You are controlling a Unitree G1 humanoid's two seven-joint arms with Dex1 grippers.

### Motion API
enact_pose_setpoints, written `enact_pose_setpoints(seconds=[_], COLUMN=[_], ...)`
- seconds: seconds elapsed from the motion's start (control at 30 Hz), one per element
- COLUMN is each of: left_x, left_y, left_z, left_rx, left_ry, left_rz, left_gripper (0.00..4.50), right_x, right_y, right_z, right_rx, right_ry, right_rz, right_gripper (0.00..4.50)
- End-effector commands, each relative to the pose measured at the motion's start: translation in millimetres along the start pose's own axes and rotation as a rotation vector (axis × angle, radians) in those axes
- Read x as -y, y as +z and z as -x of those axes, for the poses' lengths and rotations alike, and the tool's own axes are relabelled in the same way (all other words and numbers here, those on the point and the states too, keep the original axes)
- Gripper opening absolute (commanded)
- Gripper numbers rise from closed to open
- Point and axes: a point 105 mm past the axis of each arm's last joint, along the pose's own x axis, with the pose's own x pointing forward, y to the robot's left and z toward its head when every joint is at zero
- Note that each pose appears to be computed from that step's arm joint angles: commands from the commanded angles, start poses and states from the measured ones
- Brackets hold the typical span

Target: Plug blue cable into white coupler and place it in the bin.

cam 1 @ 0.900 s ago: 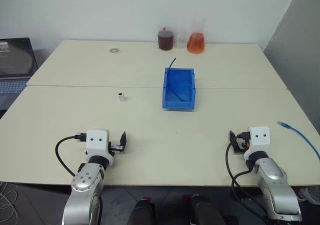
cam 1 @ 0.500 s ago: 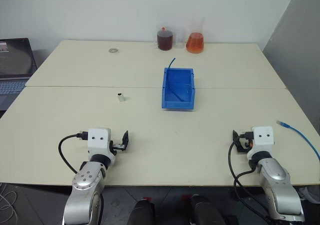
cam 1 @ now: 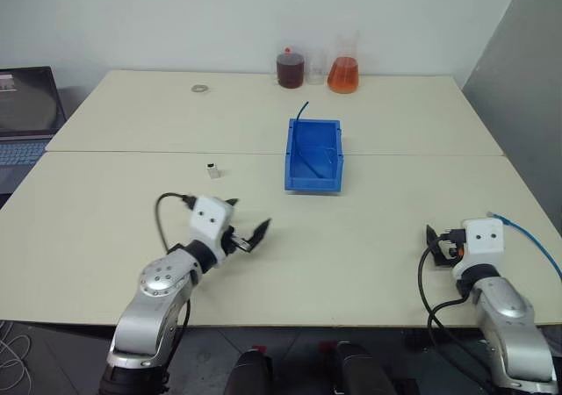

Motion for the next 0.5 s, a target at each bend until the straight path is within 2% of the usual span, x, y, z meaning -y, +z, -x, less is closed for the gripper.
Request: enact_pose_setpoints(seconds=[0.03, 0.13, 0.27, 0.33, 0.5], left_x=[31.0, 43.5, 60.1, 66.2, 87.4], left_y=[22.5, 28.0, 36.3, 43.9, 59.1], left_z=[-19.3, -35.8, -54.1, -61.2, -73.2], left_rx=[0.062, 0.073, 0.098, 0.126, 0.165], left_ry=[-0.263, -0.411, -0.581, -0.631, -0.761], left_rz=[-0.101, -0.164, -0.200, -0.195, -0.149], left_gripper=[4.50, 4.50, 4.50, 4.50, 4.50], right_x=[43.3, 69.7, 104.0, 127.9, 161.7], right_y=[17.3, 19.6, 9.0, 2.3, -10.8], right_z=[-3.8, -10.7, -17.6, -20.2, -23.9], right_rx=[0.046, 0.030, -0.066, -0.123, -0.255], right_ry=[-0.032, 0.028, 0.157, 0.163, 0.220], right_rz=[0.056, 0.052, 0.081, 0.091, 0.093], right_gripper=[4.22, 4.22, 4.22, 4.22, 4.22])
